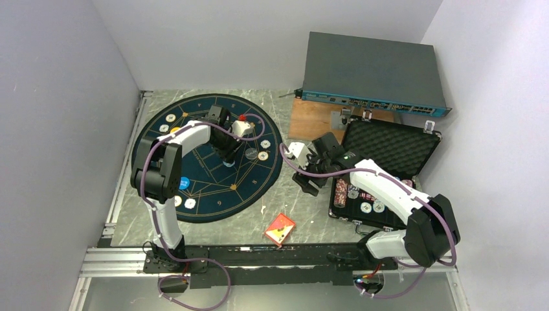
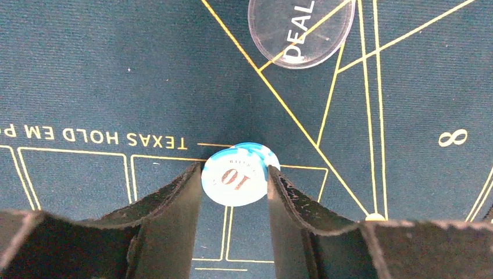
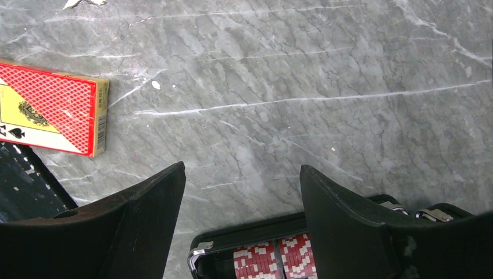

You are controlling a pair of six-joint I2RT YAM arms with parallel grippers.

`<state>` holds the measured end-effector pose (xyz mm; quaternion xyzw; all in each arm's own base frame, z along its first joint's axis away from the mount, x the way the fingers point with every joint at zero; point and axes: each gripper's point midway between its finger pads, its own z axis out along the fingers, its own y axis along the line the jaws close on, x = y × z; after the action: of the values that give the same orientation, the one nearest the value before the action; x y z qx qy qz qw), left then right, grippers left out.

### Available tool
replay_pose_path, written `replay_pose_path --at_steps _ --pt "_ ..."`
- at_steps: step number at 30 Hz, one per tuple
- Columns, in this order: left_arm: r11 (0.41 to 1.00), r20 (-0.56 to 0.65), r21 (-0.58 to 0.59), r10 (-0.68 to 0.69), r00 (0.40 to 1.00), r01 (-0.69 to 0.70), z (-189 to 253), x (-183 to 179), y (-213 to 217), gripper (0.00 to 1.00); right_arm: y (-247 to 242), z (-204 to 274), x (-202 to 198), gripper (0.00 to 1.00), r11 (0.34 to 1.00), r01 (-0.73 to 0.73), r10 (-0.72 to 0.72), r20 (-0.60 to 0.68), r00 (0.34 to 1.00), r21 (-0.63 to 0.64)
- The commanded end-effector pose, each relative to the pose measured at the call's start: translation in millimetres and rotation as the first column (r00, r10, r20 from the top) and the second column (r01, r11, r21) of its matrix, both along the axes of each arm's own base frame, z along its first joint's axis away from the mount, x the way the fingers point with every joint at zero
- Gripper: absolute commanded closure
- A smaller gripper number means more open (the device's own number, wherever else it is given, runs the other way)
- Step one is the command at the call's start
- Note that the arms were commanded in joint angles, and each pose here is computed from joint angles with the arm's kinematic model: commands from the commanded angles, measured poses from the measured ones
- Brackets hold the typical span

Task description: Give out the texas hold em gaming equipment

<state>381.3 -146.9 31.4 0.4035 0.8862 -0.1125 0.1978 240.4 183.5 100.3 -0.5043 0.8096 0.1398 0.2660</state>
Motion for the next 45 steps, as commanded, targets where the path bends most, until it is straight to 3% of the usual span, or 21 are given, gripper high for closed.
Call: replay_pose_path --at_steps 1,13,29,32,36,39,45 --pt "1.000 0.018 0.008 -0.013 1.000 0.013 5 7 -1 0.56 3 4 10 0.26 1.000 0.005 -0.006 0.038 0.999 0.013" --pt "1.000 0.056 0.004 0.024 0.998 -0.025 14 36 -1 0.65 1 1 11 0.26 1.000 0.013 -0.013 0.042 0.999 0.002" --pt "0.988 0.076 -0.152 0.037 0.996 -0.026 45 62 -31 0.65 -1 3 13 0.26 1.000 0.023 -0.023 0.055 0.998 0.001" --pt "0.985 0.064 -0.172 0.020 0.998 -0.009 46 59 -36 0.58 -3 5 14 0.26 0.999 0.033 -0.033 0.060 0.998 0.002" --pt "0.973 0.153 -0.220 -0.038 0.987 0.071 61 30 -38 0.39 -8 6 16 0.26 0.999 0.051 -0.052 0.065 0.997 0.014" --pt "0.955 0.186 -0.252 -0.110 0.976 0.156 75 0 -44 0.30 -7 8 18 0.26 0.998 0.056 -0.057 0.060 0.997 0.022" --pt "0.923 0.181 -0.210 -0.288 0.940 0.323 56 -67 -70 0.15 -10 8 19 0.26 0.998 0.066 -0.067 0.056 0.996 0.020"
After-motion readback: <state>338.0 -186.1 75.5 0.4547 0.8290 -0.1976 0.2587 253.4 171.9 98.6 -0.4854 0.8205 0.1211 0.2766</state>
